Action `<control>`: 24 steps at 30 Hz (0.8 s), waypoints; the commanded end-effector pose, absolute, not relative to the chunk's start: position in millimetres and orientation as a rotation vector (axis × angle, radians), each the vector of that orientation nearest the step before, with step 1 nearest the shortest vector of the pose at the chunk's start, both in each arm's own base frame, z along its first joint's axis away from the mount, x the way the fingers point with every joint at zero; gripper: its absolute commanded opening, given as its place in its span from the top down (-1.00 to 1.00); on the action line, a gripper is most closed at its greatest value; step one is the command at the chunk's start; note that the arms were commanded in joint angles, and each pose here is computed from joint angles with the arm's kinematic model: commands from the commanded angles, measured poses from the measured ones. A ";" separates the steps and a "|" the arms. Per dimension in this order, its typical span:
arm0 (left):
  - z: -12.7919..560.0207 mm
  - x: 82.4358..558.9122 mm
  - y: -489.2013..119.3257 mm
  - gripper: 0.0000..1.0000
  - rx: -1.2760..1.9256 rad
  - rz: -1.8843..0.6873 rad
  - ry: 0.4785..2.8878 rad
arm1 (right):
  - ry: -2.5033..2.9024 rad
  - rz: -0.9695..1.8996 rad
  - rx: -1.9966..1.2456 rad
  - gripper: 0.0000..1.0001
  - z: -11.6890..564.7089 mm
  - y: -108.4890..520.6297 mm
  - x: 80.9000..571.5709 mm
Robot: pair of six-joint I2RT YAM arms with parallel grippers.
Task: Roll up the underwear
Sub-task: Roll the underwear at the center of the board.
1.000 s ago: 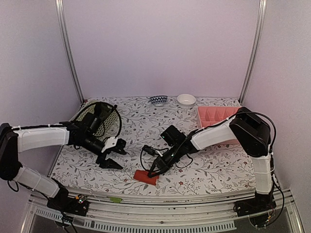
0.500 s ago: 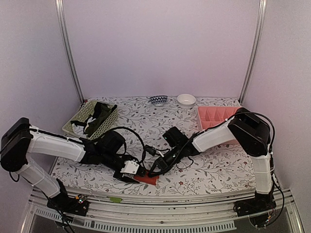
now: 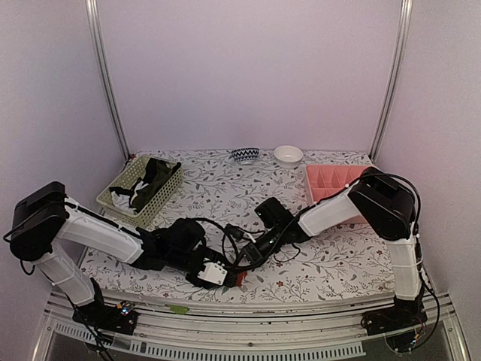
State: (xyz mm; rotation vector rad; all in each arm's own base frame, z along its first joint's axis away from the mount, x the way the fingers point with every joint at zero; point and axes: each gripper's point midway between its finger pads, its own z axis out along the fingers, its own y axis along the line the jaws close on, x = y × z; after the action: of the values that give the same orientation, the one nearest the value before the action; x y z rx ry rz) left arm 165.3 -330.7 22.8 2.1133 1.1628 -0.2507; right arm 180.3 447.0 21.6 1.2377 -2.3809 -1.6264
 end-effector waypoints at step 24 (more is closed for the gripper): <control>-18.9 127.4 -294.5 1.00 2.352 -0.384 1.443 | -2.710 -1.335 1.139 0.23 5.7 415.9 224.4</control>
State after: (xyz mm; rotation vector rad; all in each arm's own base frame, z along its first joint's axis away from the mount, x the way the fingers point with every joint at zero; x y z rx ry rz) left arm 168.8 -335.2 20.3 2.1575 1.2361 -0.2093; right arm 194.5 440.2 23.3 1.1793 -2.4258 -1.5839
